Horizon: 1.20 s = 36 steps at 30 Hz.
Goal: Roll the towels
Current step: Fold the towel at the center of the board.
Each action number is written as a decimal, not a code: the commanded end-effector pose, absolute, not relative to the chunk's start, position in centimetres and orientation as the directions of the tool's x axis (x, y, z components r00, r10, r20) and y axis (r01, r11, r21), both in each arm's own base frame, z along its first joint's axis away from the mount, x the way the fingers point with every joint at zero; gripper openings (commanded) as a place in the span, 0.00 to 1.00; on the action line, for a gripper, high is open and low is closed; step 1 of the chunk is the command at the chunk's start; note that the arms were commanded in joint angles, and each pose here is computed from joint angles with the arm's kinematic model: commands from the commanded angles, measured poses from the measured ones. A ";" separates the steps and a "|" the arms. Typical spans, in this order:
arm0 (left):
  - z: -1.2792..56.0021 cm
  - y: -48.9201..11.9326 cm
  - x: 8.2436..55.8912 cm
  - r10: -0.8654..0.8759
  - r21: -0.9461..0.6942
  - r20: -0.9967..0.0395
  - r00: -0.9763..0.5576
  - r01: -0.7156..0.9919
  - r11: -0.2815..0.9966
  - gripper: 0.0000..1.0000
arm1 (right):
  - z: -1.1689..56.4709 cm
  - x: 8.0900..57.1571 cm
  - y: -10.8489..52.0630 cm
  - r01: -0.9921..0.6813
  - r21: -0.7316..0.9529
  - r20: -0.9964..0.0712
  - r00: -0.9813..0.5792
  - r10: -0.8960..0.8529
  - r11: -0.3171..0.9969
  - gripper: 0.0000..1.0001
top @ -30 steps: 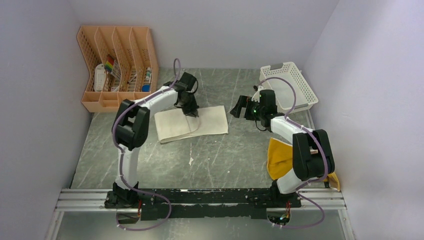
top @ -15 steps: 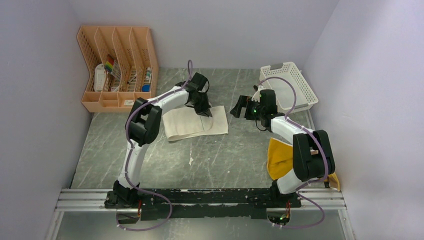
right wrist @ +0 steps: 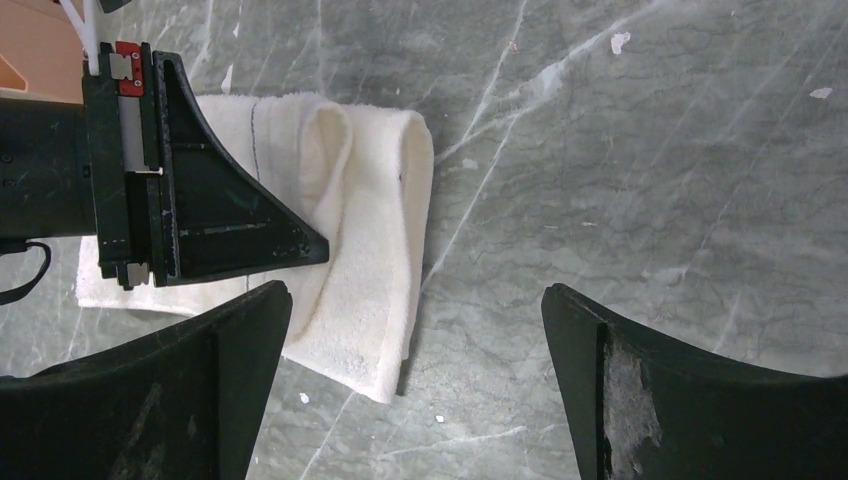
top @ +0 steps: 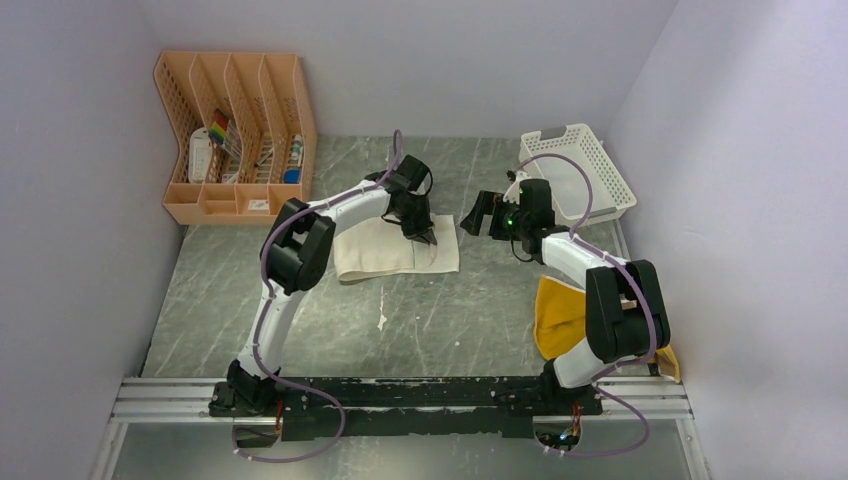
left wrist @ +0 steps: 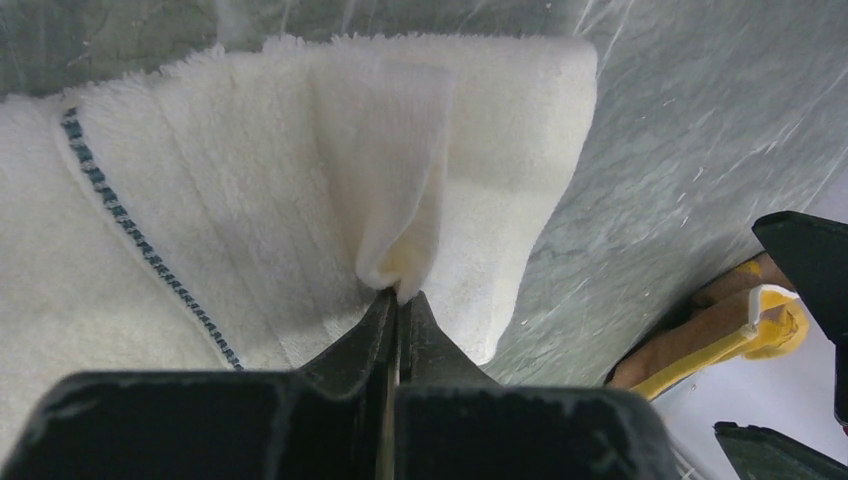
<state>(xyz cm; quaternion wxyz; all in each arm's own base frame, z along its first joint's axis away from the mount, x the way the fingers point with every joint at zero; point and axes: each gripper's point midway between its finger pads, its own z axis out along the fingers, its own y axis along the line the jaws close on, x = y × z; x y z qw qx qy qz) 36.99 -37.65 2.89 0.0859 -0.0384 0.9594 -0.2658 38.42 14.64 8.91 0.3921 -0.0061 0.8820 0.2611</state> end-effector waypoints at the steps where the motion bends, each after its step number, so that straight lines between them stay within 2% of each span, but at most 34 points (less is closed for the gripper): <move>1: 6.7 -39.1 37.7 -0.122 -0.575 -0.215 -0.969 0.025 0.818 0.07 | 9.2 38.3 14.7 -0.231 0.450 -0.707 -0.683 0.185 0.863 0.99; 13: 8.8 -41.0 37.5 -0.125 -0.651 -0.199 -0.972 0.036 0.758 0.07 | 8.9 38.2 14.7 -0.228 0.449 -0.703 -0.687 0.185 0.864 1.00; 33: 5.9 -42.3 35.4 -0.077 -0.662 -0.136 -0.988 0.033 0.749 0.07 | 8.1 38.0 14.7 -0.222 0.452 -0.693 -0.697 0.184 0.864 1.00; 36: 5.6 -42.7 35.1 -0.055 -0.678 -0.119 -0.991 0.040 0.734 0.22 | 8.1 37.9 14.7 -0.220 0.452 -0.693 -0.697 0.184 0.865 1.00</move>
